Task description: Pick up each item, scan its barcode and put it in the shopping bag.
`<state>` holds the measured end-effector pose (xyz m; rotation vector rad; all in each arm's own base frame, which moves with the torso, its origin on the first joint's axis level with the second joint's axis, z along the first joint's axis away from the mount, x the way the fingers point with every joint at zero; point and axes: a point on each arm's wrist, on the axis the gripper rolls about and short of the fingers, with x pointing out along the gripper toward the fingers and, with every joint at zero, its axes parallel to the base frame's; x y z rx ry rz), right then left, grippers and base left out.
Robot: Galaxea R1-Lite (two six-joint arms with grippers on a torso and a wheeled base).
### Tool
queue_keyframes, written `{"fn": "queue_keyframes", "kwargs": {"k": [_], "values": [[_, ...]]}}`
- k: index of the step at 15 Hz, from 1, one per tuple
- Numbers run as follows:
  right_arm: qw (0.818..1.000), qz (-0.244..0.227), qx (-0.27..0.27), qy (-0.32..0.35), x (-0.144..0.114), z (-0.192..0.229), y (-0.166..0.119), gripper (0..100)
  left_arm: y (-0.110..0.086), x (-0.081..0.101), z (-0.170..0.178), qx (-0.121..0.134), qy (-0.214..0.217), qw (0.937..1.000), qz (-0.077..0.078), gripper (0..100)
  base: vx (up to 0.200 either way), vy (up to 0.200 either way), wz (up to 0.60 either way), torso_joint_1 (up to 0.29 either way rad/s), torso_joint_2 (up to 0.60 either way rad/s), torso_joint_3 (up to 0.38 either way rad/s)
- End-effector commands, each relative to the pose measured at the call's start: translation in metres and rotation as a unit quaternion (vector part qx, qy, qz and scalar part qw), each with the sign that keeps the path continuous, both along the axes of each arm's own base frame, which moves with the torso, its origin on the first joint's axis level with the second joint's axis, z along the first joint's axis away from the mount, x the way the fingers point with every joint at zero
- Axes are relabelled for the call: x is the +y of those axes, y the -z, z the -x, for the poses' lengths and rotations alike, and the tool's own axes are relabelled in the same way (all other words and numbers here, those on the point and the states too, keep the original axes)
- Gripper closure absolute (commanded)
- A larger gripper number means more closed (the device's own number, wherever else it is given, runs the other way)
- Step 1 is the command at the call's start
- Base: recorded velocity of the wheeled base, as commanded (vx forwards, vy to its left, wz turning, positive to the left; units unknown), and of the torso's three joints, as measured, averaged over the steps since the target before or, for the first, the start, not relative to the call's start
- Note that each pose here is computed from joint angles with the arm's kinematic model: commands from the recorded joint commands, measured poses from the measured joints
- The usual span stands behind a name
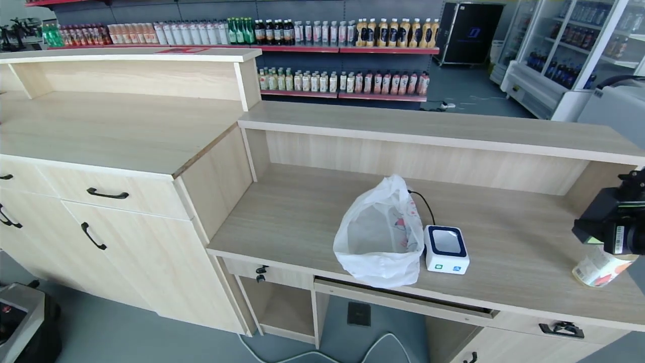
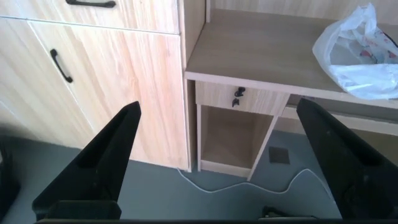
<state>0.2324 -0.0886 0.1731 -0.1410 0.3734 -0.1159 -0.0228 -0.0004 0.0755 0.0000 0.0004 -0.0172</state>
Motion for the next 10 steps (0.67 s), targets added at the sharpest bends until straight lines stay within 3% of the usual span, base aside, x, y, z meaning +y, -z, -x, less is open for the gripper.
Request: {"fn": "queue_keyframes", "kwargs": {"k": [1,2,4,6,8,10], "values": [[1.0,-0.01,0.005,-0.008,0.004,-0.018,0.001,100,0.0,0.0,0.0,0.001,0.0,1.0,0.0,0,0.0,0.0,0.6,0.002,0.0,0.002],[1.0,-0.018,0.017,-0.013,0.004,-0.022,0.008,100,0.0,0.0,0.0,0.001,0.0,1.0,0.0,0,0.0,0.0,0.6,0.002,0.0,0.002],[0.999,-0.028,0.029,-0.021,0.005,-0.026,0.015,100,0.0,0.0,0.0,0.001,0.0,1.0,0.001,0,0.0,0.0,0.0,0.0,0.0,0.0],[0.994,-0.095,0.037,-0.045,0.003,-0.031,0.024,100,0.0,0.0,0.0,0.001,0.0,1.0,0.0,0,0.0,0.0,0.0,0.0,0.0,0.0],[0.992,-0.102,0.067,0.023,0.004,-0.044,0.017,100,0.0,0.0,0.0,0.001,0.0,1.0,0.0,0,0.0,0.0,0.0,0.0,0.0,0.0],[0.981,-0.143,0.106,0.083,0.006,-0.06,0.005,100,0.0,0.0,0.0,0.001,0.0,1.0,0.0,0,0.0,0.0,0.0,0.0,0.0,0.0]]}}
